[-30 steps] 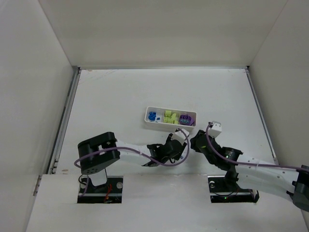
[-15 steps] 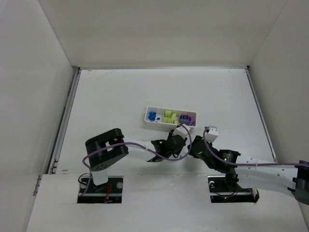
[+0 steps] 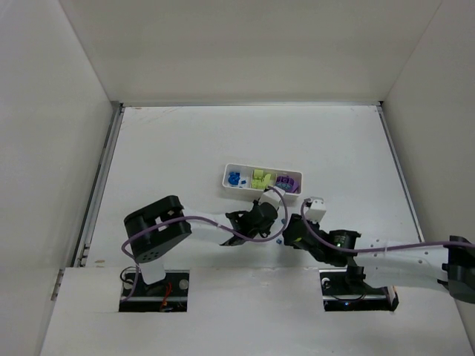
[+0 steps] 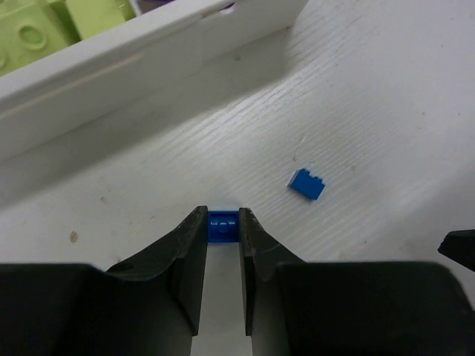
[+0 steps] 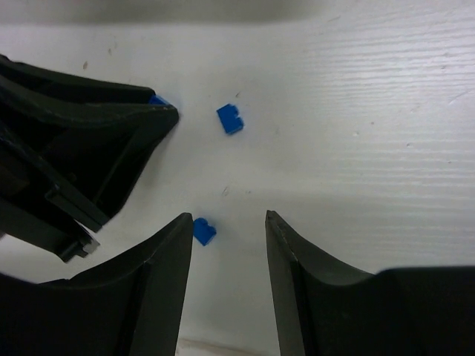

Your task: Sort the legos into containers by color

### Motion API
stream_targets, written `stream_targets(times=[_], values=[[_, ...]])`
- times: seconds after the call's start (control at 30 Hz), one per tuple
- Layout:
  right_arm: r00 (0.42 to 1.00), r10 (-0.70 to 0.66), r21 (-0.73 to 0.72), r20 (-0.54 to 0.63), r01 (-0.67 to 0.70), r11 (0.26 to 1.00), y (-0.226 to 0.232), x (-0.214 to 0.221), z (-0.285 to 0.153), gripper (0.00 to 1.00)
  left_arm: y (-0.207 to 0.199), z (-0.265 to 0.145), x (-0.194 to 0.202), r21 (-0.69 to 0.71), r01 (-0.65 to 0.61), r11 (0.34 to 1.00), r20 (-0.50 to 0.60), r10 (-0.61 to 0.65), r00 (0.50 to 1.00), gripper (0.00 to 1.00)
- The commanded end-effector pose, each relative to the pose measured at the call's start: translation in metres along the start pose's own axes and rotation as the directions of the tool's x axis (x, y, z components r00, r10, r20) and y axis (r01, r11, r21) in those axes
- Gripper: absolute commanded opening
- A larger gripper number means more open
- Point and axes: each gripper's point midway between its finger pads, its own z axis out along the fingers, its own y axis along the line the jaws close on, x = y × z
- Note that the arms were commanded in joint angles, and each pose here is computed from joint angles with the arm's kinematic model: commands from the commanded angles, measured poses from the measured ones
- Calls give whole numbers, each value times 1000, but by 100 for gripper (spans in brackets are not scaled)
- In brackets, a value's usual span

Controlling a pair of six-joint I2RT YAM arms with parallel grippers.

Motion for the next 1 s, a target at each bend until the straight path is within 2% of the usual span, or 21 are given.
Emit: stream_targets(times=[0.0, 0.27, 0.47, 0.67, 0.97], values=[[997, -56, -53, -43, 54, 997, 28, 5, -7, 50, 16, -19, -19, 1, 92, 996, 46, -92, 995, 15], [987, -142, -27, -75, 141, 990, 41, 22, 5, 50, 51, -61, -52, -6, 204, 979, 169, -200, 965, 15], [981, -168, -3, -96, 169, 986, 43, 29, 13, 48, 96, -84, -77, -52, 321, 946, 258, -298, 919, 16], [976, -189, 23, -112, 192, 981, 44, 34, 20, 40, 127, -90, -92, -95, 385, 918, 307, -340, 889, 16], [971, -206, 59, -121, 214, 975, 38, 37, 23, 25, 139, -75, -104, -122, 407, 905, 306, -356, 883, 18]])
